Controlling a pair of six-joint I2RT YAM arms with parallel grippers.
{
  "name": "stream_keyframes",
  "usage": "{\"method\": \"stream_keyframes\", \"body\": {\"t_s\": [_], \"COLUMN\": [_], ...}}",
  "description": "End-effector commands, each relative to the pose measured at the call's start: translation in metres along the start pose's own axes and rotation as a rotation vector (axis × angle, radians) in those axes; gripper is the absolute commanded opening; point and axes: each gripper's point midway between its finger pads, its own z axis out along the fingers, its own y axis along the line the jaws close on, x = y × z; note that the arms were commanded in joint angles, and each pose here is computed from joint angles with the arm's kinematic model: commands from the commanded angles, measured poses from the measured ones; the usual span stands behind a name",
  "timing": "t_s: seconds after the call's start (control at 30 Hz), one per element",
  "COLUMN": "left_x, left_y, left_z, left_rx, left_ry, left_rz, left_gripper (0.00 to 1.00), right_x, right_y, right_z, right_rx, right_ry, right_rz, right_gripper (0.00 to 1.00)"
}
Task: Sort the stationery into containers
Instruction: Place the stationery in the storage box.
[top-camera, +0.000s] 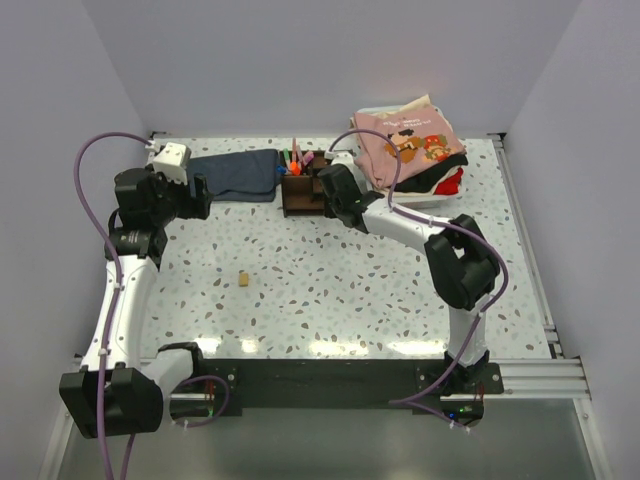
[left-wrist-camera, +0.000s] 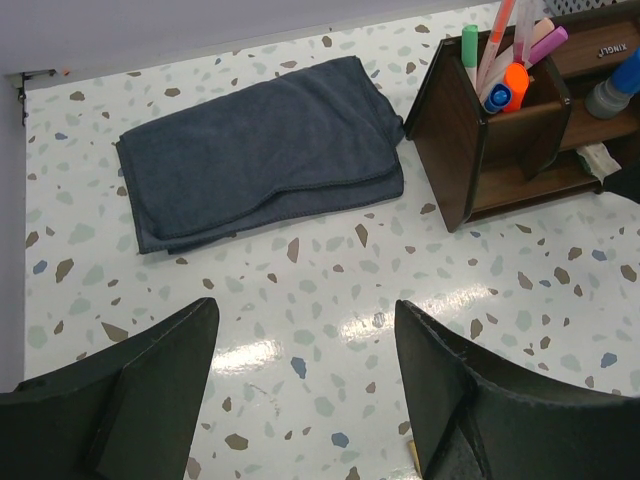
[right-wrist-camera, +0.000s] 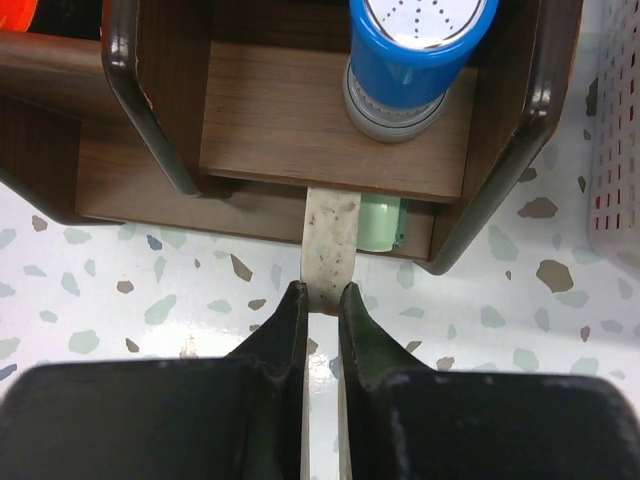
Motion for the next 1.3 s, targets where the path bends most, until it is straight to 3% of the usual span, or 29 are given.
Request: {"method": "stream_keyframes", "body": {"t_s": [0.0, 0.93, 1.1, 1.27], "left_x": [-0.016, -0.015, -0.014, -0.016], "left_y": [0.003, 0.005, 0.005, 0.004], "left_z": [0.001, 0.002, 0.003, 0.002], "left_rx": [-0.008, -0.003, 0.000, 0.003], "left_ry": [-0.055, -0.050, -0.048, -0.053], "left_rz": [0.009, -0.001, -0.004, -0.007], "left_gripper": [0.76, 0.76, 0.76, 0.76], "right_x": [-0.023, -0.026, -0.026, -0.027], "right_y": [0.005, -0.011, -0.010, -0.008], "right_z": [0.002, 0.033, 0.034, 0.035], "right_rx": [0.015, 0.139, 0.132, 0.126], "right_ry": [-0.055, -0.090, -0.095, -0.097], "right_rz": [0.079, 0.097, 0.085, 0.088], "right_gripper": [0.00, 0.00, 0.20, 0.24]}}
